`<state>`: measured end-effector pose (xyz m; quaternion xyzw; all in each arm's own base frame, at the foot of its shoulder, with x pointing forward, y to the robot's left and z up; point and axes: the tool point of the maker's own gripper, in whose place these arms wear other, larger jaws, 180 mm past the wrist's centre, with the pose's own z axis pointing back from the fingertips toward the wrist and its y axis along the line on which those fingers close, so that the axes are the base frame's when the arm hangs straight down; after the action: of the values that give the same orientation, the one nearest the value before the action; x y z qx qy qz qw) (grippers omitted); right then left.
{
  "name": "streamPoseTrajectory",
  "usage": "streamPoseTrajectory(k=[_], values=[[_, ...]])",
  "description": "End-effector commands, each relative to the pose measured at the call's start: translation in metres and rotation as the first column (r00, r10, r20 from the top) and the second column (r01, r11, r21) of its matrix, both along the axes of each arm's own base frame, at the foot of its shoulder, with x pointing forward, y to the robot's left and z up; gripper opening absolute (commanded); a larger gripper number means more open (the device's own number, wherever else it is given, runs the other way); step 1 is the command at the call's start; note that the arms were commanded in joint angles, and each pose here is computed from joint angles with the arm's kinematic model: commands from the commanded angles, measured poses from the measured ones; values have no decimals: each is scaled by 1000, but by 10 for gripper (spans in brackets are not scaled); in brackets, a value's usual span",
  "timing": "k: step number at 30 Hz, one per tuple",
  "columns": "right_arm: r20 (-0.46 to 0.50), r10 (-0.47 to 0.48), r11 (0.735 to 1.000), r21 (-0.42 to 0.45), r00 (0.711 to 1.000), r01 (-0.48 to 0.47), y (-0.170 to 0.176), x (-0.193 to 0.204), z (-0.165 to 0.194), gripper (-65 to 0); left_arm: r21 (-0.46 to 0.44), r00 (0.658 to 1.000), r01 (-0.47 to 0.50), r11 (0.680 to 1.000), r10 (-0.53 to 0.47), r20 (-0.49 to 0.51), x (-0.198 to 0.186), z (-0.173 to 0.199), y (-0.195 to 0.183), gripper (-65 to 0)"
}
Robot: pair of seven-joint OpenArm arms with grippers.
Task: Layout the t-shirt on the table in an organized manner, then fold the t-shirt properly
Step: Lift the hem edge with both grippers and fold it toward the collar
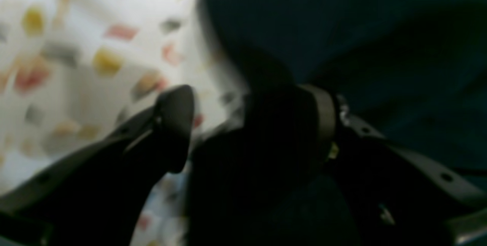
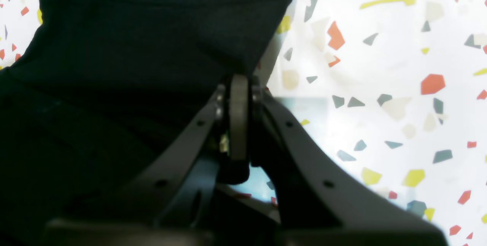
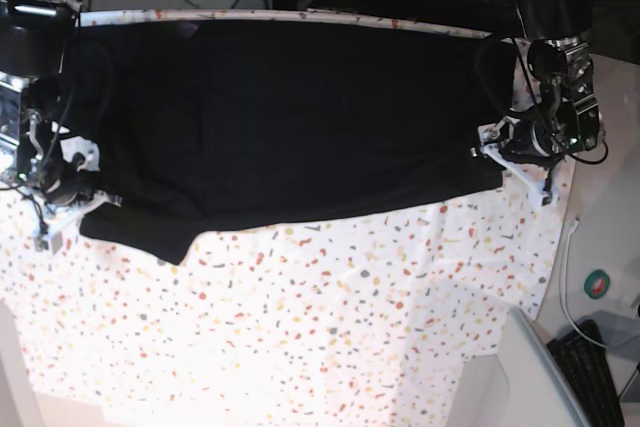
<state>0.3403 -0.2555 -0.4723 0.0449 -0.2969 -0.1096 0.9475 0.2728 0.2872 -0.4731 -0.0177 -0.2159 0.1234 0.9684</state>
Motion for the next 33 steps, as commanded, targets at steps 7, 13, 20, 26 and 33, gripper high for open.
streamPoseTrajectory(k=[7, 13, 20, 26, 33], values=[[64, -1, 1000, -20, 998, 3, -9, 17, 19, -650, 59, 983, -71, 996, 60, 175, 31, 60, 32, -245], [64, 0, 1000, -20, 998, 1, -9, 18, 19, -650, 28, 979, -69, 997, 62, 195, 60, 64, 27, -245], [64, 1, 1000, -20, 998, 1, -8, 18, 19, -650, -18, 973, -51, 999, 54, 223, 115, 47, 20, -245], [61, 0, 1000, -20, 998, 1, -9, 16, 18, -650, -25, 980, -26, 999, 31, 196, 136, 34, 12, -245], [61, 0, 1000, -21, 998, 1, -9, 16, 18, -650, -36, 977, -55, 998, 62, 206, 135, 21, 15, -245]])
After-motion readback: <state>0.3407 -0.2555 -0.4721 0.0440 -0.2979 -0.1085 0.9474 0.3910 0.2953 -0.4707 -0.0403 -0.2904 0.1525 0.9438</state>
